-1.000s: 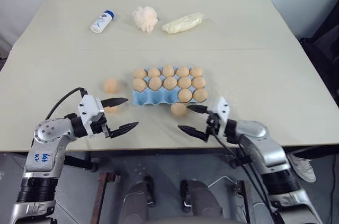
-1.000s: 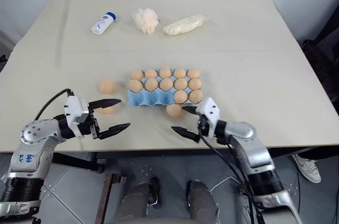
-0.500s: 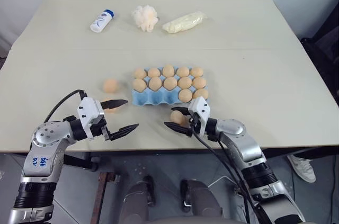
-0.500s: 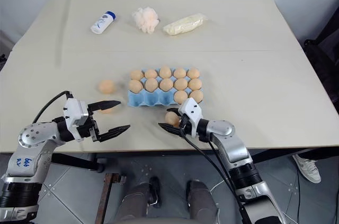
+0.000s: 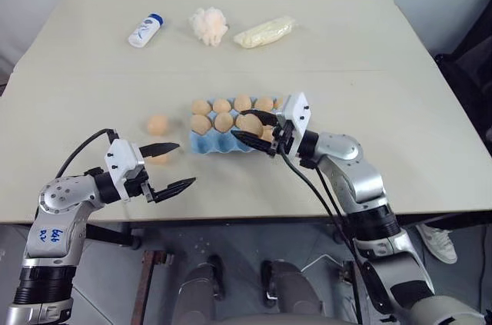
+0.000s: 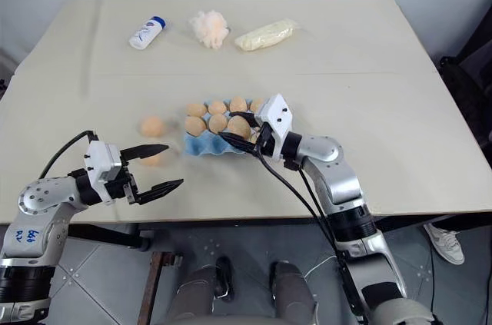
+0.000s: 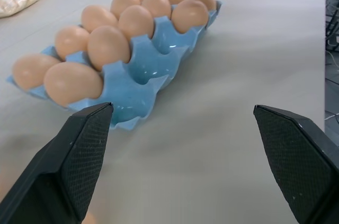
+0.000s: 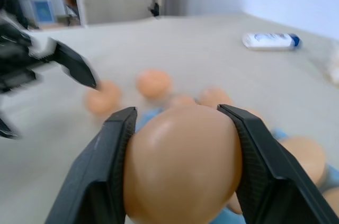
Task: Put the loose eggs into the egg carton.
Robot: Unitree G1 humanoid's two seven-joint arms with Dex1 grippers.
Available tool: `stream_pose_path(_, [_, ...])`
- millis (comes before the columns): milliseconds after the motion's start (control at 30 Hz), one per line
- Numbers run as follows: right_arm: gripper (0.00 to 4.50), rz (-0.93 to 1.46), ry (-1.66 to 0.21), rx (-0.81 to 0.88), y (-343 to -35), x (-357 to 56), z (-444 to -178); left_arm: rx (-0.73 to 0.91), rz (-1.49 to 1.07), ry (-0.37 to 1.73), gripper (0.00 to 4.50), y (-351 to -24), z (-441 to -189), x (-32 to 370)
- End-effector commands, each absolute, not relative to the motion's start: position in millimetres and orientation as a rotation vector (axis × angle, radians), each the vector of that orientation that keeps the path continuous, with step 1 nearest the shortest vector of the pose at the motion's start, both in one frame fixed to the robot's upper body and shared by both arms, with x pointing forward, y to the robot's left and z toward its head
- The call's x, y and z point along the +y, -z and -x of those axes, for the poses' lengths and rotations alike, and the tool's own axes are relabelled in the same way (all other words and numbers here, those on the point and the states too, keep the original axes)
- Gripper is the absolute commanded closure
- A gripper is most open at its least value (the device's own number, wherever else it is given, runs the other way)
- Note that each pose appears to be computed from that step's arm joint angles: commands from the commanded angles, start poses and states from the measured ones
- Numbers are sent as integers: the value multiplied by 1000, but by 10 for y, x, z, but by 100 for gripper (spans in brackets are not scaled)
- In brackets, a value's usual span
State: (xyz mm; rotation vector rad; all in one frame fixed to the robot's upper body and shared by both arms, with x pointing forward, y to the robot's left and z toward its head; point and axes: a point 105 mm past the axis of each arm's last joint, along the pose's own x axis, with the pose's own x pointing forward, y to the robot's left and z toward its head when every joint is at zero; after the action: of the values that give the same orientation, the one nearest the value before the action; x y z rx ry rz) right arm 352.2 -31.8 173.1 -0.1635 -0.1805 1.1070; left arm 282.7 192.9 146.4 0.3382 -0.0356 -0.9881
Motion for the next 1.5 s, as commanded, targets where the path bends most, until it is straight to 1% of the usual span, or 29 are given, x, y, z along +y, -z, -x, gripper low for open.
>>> stream_pose_path(33, [168, 160, -1111, -213, -1750, -272, -3583, -80, -345, 986, 0, -1558, -2809, 1905])
stream_pose_path(100, [110, 160, -1114, -215, -1726, -247, -3601, -80, -344, 980, 0, -1558, -2801, 1913])
stream_pose_path(200, [6, 165, -1135, -236, -1760, -258, -3559, -77, -342, 957, 0, -1559, -2790, 1956])
stream_pose_path(233, [2, 166, -1137, -242, -1777, -279, -3545, -77, -341, 948, 0, -1561, -2788, 1970])
stream_pose_path(400, [2, 199, -1164, -274, -1816, -576, -3403, -77, -304, 842, 0, -1613, -2782, 2176])
stream_pose_path(467, [2, 206, -1201, -284, -1804, -712, -3308, -82, -279, 782, 0, -1651, -2766, 2297])
stream_pose_path(533, [2, 249, -1260, -291, -1737, -922, -3175, -75, -276, 708, 0, -1679, -2691, 2484])
stream_pose_path(600, [2, 284, -1298, -233, -1628, -1101, -3107, -29, -280, 644, 0, -1634, -2565, 2686])
stream_pose_path(700, [2, 292, -1324, -179, -1561, -1238, -3076, 40, -274, 568, 0, -1541, -2426, 2935])
stream_pose_path(767, [2, 290, -1303, -177, -1574, -1295, -3127, 70, -261, 507, 0, -1468, -2350, 3133])
stream_pose_path(833, [2, 287, -1299, -188, -1587, -1282, -3152, 75, -258, 496, 0, -1392, -2348, 3140])
stream_pose_path(967, [2, 275, -1334, -204, -1595, -1198, -3131, 62, -252, 527, 0, -1306, -2474, 2983])
stream_pose_path(1267, [2, 290, -1359, -206, -1577, -1094, -3077, 23, -230, 614, 0, -1206, -2973, 2579])
stream_pose_path(1500, [2, 287, -1358, -212, -1580, -1051, -3025, 43, -216, 606, 0, -1059, -3214, 2471])
